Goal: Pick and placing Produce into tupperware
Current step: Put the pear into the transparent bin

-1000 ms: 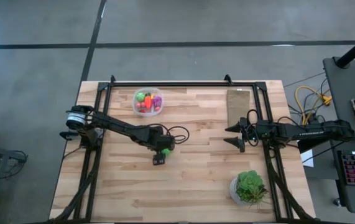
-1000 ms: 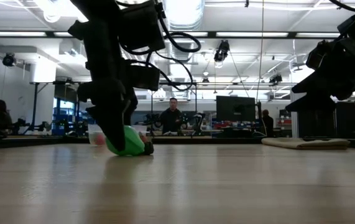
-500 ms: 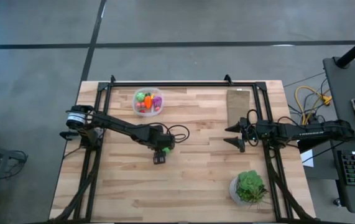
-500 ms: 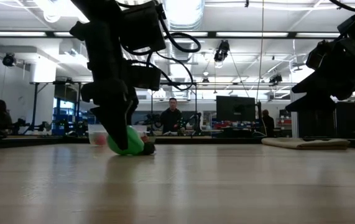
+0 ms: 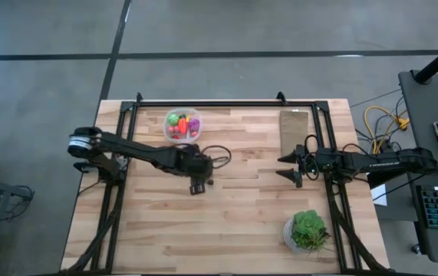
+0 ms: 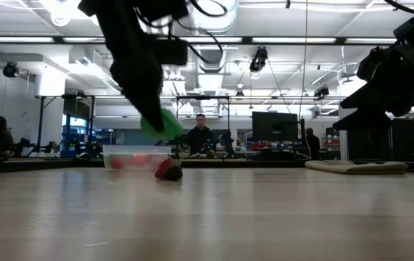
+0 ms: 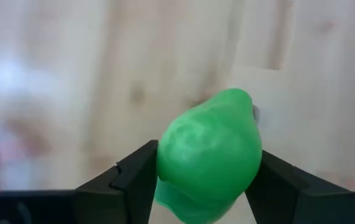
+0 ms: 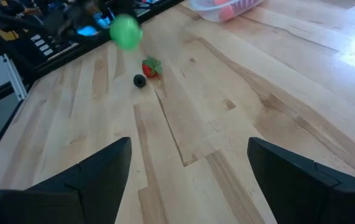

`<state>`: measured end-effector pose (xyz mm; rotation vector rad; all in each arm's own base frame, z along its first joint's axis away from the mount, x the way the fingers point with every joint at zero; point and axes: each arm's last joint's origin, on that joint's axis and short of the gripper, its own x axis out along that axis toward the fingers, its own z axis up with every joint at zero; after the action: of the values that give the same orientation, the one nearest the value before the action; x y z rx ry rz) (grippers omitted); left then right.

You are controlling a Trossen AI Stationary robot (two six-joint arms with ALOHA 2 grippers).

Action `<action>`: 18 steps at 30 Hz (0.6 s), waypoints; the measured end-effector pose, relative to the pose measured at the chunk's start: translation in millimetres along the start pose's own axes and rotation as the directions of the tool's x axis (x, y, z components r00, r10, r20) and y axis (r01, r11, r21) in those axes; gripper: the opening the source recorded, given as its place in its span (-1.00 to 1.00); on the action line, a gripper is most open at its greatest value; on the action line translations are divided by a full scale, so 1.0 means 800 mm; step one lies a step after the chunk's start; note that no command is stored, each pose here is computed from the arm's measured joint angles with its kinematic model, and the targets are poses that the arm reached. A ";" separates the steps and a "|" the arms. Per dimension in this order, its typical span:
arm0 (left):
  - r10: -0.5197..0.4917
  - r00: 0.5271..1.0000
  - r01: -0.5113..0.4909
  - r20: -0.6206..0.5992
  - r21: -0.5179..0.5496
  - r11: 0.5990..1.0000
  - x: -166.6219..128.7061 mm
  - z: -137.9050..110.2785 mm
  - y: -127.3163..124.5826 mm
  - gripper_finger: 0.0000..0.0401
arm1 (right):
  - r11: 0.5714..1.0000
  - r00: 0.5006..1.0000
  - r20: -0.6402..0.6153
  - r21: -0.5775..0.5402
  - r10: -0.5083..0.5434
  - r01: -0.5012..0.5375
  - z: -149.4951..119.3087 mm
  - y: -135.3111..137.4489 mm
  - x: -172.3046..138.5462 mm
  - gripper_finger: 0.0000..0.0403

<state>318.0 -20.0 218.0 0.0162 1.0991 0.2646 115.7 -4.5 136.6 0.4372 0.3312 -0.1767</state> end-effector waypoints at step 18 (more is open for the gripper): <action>0.259 0.952 -0.305 -0.163 -0.569 0.764 -0.067 -0.051 0.222 -0.05 | 1.000 1.000 0.000 0.000 0.000 0.000 0.000 0.000 0.000 0.56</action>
<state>222.8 135.0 271.8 -0.3932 1.0474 0.8847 115.7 -4.6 136.6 0.4372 0.3312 -0.1769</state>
